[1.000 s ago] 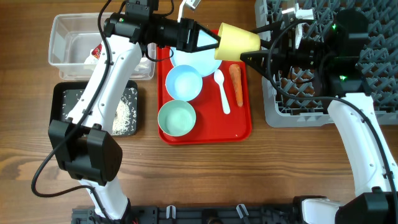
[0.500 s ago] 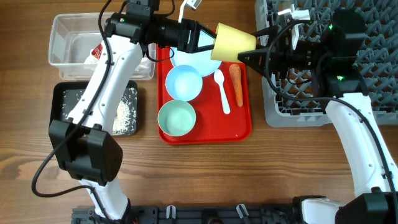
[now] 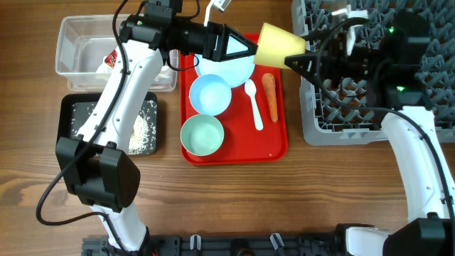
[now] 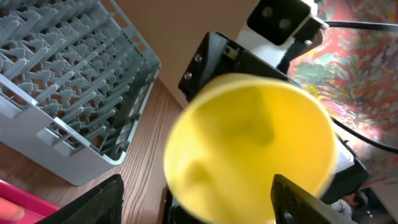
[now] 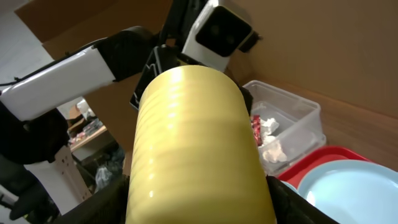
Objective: Sort waste into correct bins and load items into the dishwasher rack
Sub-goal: 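Lower the yellow cup into the grey rack and open the right gripper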
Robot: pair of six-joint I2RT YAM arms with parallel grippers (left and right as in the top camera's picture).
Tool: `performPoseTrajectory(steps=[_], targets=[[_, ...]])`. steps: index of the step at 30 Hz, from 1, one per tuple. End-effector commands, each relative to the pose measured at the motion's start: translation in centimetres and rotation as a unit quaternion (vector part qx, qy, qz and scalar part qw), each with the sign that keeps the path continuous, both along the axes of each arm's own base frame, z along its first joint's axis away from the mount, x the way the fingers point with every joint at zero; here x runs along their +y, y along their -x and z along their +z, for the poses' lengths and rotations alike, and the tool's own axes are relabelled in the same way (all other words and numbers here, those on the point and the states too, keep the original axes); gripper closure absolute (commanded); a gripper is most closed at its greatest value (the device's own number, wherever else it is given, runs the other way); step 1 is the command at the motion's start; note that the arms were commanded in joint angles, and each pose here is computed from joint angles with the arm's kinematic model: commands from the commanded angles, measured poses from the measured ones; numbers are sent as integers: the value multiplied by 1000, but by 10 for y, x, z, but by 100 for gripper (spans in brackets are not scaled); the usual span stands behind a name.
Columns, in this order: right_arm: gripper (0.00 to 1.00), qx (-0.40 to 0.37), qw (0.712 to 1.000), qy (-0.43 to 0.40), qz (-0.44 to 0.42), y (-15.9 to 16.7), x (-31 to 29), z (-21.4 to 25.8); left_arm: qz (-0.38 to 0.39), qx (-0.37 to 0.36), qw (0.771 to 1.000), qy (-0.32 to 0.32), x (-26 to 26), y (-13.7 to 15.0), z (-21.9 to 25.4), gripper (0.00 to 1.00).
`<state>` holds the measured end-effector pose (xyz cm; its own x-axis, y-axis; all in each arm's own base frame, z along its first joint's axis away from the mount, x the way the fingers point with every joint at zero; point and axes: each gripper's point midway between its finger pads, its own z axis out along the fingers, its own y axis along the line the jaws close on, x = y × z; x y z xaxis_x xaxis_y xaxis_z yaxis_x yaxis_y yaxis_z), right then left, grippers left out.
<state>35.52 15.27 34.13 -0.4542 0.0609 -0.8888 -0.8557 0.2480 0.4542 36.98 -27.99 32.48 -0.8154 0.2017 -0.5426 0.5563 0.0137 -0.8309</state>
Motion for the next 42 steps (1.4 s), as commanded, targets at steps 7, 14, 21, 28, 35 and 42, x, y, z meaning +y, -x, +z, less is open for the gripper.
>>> performPoseTrajectory(steps=[7, 14, 21, 28, 35, 42], targets=[[52, 89, 978, 61, -181, -42, -63, -45, 33, -11, 999, -18, 12, -14, -4, 23], [47, 173, 889, 181, -385, -47, -124, -82, 162, 9, 966, -201, 36, -46, -69, 20], [47, 256, 766, 307, -504, -7, -184, -104, 234, 19, 913, -333, 72, -57, -110, 20], [47, 315, 699, 381, -517, 28, -204, -130, 246, 26, 897, -368, 82, -58, -124, 16], [47, 352, 697, 429, -455, 26, -174, -167, 237, 46, 893, -379, 82, -59, -141, 16], [47, 388, 680, 458, -421, 35, -167, -191, 239, 47, 891, -384, 84, -59, -143, 16]])
